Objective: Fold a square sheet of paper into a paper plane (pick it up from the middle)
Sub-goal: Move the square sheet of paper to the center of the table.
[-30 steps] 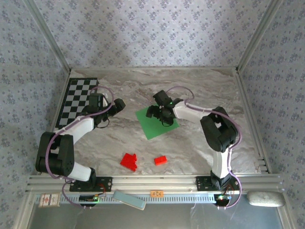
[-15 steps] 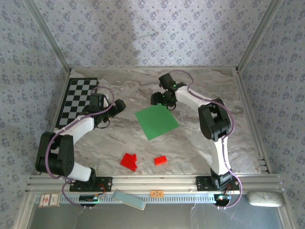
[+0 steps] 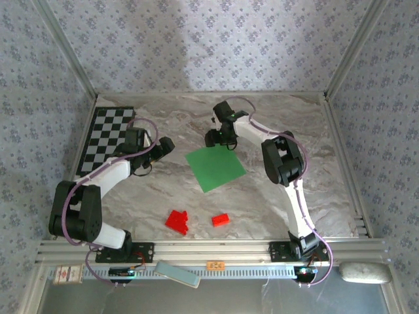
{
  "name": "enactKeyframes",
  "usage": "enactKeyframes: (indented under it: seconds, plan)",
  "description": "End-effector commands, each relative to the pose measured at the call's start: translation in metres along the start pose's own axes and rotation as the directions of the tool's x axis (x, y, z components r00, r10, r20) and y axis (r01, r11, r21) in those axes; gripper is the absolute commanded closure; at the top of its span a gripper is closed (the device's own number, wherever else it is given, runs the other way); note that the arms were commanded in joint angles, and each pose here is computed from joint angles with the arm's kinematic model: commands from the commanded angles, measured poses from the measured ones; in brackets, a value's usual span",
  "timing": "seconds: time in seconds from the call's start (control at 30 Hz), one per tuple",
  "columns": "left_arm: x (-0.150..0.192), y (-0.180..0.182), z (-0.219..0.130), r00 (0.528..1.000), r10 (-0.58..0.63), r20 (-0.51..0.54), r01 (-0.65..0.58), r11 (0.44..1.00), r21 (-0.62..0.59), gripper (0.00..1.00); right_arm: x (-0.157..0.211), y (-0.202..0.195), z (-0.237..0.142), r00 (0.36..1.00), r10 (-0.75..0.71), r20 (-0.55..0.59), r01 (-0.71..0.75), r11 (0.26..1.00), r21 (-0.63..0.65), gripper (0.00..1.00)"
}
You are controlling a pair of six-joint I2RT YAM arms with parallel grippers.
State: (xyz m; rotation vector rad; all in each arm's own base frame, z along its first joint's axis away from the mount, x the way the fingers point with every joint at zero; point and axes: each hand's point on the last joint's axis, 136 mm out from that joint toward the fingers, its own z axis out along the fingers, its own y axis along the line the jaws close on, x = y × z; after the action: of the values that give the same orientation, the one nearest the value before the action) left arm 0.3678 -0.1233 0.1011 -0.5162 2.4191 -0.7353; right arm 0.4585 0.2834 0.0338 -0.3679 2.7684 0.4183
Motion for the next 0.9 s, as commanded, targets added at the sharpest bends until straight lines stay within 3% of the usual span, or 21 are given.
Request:
enactKeyframes:
  seconds: [0.0, 0.23, 0.43, 0.7, 0.87]
  plan:
    - [-0.004, -0.009, -0.001, 1.0, 0.001, -0.002, -0.001, 1.0, 0.006, 0.0, 0.017, -0.01, 0.01, 0.998, 0.0, -0.067, 0.004, 0.999, 0.045, 0.28]
    - [0.001, -0.006, 0.003, 0.999, -0.004, -0.033, 0.003, 1.0, -0.03, 0.0, 0.037, -0.044, 0.004, 0.978, 0.206, -0.032, -0.191, 0.946, 0.261, 0.27]
    - [0.009, -0.002, 0.004, 0.998, -0.005, -0.068, 0.0, 0.997, -0.082, 0.0, 0.062, -0.025, -0.017, 0.895, 0.441, 0.071, -0.441, 0.848, 0.294, 0.25]
    - [0.024, 0.007, 0.002, 0.994, -0.002, -0.106, -0.016, 0.986, -0.166, 0.0, 0.075, 0.024, -0.039, 0.793, 0.595, 0.129, -0.608, 0.769, 0.198, 0.24]
    - [0.037, 0.005, -0.001, 0.991, 0.007, -0.133, -0.033, 0.98, -0.194, 0.0, 0.045, 0.038, -0.069, 0.785, 0.598, 0.162, -0.608, 0.793, 0.017, 0.23]
